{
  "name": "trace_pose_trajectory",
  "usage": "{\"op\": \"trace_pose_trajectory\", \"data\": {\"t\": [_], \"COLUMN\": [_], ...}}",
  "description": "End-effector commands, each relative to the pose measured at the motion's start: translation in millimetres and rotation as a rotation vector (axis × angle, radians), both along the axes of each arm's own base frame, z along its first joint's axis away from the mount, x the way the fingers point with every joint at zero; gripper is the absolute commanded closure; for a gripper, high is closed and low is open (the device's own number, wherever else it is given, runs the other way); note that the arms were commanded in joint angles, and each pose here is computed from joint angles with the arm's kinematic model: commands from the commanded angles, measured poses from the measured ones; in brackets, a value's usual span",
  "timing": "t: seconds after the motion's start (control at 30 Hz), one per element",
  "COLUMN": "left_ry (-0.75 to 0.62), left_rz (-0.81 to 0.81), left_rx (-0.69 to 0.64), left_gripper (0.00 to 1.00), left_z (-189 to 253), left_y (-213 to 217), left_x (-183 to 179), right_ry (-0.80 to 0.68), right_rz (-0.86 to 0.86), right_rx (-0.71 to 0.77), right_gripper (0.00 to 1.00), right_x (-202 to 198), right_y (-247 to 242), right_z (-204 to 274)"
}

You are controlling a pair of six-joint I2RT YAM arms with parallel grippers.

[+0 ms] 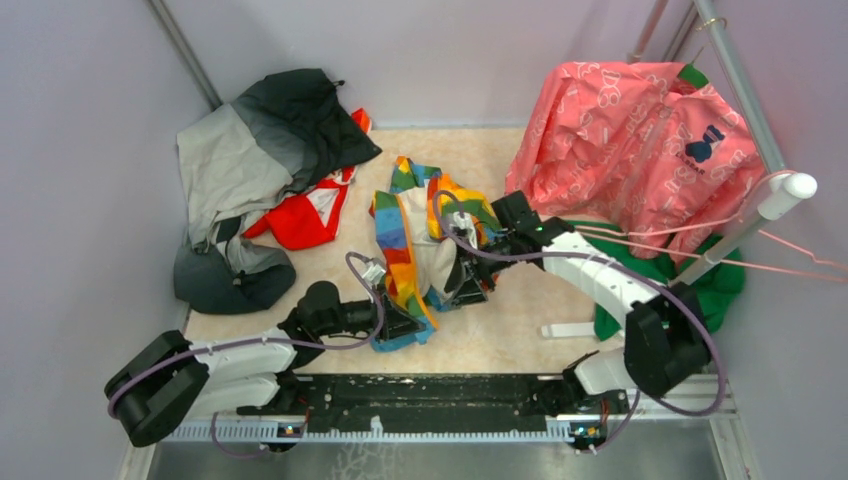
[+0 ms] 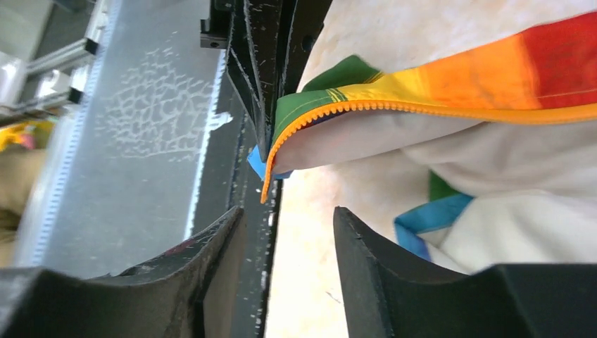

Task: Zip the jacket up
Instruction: Pick up the jacket from the center of the board.

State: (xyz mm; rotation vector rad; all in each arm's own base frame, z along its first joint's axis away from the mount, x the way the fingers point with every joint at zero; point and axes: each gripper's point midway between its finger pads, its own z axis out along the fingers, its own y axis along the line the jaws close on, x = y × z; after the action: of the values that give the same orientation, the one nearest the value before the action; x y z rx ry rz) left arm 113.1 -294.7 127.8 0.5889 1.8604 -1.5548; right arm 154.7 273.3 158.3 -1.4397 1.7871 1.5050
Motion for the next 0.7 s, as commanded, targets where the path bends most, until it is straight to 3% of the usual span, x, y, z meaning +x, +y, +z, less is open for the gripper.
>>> {"op": "trace_pose_trajectory", "data": {"t": [0.0, 0.1, 0.13, 0.27, 0.5, 0.67], "left_ry": [-0.171, -0.193, -0.195, -0.192, -0.207, -0.225], "left_rz": [-0.024, -0.019, -0.016, 0.004, 0.014, 0.004], "left_rx": [-0.042, -0.055, -0.057, -0.06, -0.074, -0.076], "left_gripper": [1.0, 1.0, 1.0, 1.0, 1.0, 1.0], "left_z": [16, 21, 23, 23, 28, 31], "left_y": [-1, -2, -3, -3, -3, -3], "left_x": [3, 6, 7, 11, 13, 12], "right_ry": [-0.253, -0.328, -0.299, -0.185, -0.21, -0.145], "right_rz": [0.004, -0.067, -0.096, -0.255, -0.484, -0.551], "right_rx": [0.09, 0.174, 0.186, 0.166, -0.032, -0.127], "right_gripper": [0.45, 0.11, 0.08, 0.08, 0.16, 0.29], "right_x": [10, 19, 20, 49, 99, 121], "right_y": [-21, -36, -41, -67, -105, -117], "right_z": [30, 24, 16, 8, -32, -58]}}
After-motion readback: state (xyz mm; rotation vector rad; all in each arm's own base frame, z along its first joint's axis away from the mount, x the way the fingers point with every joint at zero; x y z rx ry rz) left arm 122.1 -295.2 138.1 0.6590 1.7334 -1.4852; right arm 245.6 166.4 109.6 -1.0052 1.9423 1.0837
